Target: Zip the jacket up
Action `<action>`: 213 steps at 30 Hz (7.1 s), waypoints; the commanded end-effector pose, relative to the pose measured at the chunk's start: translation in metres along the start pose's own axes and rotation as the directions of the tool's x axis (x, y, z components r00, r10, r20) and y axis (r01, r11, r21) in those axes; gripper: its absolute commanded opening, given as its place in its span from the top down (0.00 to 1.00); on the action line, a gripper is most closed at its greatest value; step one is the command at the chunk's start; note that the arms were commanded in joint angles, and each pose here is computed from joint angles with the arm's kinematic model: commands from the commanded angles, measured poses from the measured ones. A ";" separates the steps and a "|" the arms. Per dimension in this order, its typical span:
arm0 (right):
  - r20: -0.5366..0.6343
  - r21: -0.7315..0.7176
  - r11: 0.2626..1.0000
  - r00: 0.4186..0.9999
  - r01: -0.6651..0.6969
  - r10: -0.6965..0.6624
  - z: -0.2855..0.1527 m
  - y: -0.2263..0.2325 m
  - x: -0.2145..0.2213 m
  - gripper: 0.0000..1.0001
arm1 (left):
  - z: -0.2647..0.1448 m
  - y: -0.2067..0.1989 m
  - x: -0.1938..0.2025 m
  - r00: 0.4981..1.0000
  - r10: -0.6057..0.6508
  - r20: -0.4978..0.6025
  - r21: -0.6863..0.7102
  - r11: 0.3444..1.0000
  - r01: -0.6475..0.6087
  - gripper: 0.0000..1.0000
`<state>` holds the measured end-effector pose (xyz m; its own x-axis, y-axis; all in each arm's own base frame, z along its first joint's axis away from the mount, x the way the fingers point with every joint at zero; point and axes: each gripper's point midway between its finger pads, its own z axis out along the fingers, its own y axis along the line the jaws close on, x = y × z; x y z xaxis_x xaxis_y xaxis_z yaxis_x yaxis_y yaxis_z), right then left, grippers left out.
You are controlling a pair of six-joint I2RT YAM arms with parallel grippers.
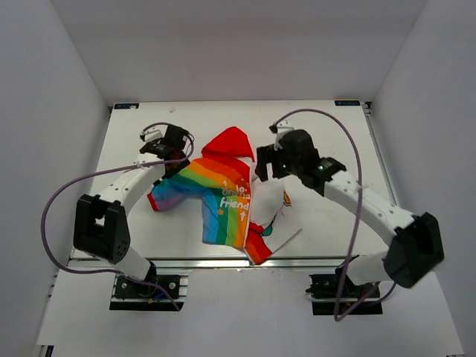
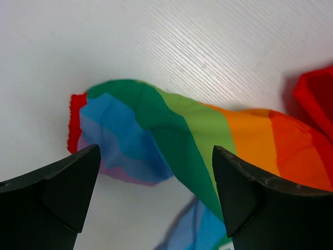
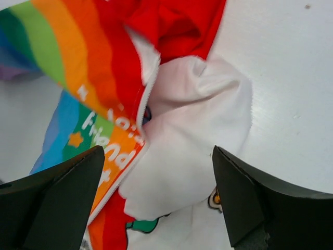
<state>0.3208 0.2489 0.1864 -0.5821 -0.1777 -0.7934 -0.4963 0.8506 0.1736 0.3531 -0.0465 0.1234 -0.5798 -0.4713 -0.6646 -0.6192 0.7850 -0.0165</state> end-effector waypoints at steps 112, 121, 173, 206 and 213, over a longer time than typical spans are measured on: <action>-0.096 -0.400 0.910 0.992 -0.114 0.082 -0.018 0.134 0.124 1.00 | -0.139 -0.095 0.178 0.867 0.390 -0.309 0.875 0.475 0.098 0.03; -0.100 -0.439 0.882 0.985 -0.172 0.142 -0.019 0.142 0.121 1.00 | -0.137 -0.112 0.183 0.856 0.383 -0.347 0.876 0.458 0.150 0.33; -0.186 -0.286 0.944 0.976 -0.162 0.111 0.020 0.137 0.144 0.35 | -0.134 -0.095 0.182 0.878 0.306 -0.369 0.830 0.534 0.163 1.00; -0.195 -0.336 0.937 0.980 -0.098 0.032 0.002 0.154 0.162 1.00 | -0.142 -0.076 0.181 0.885 0.377 -0.274 0.866 0.496 0.057 0.35; -0.285 -0.443 0.891 0.958 -0.098 -0.036 -0.019 0.167 0.164 1.00 | -0.171 -0.073 0.175 0.907 0.394 -0.146 0.951 0.307 0.020 0.25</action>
<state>0.1432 0.3481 0.0800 -0.7377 -0.2860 -0.6116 -0.6251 0.6316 0.4586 0.2111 -0.2489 0.1180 -0.8781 -0.2269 -0.4212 0.1772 0.6634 -0.7269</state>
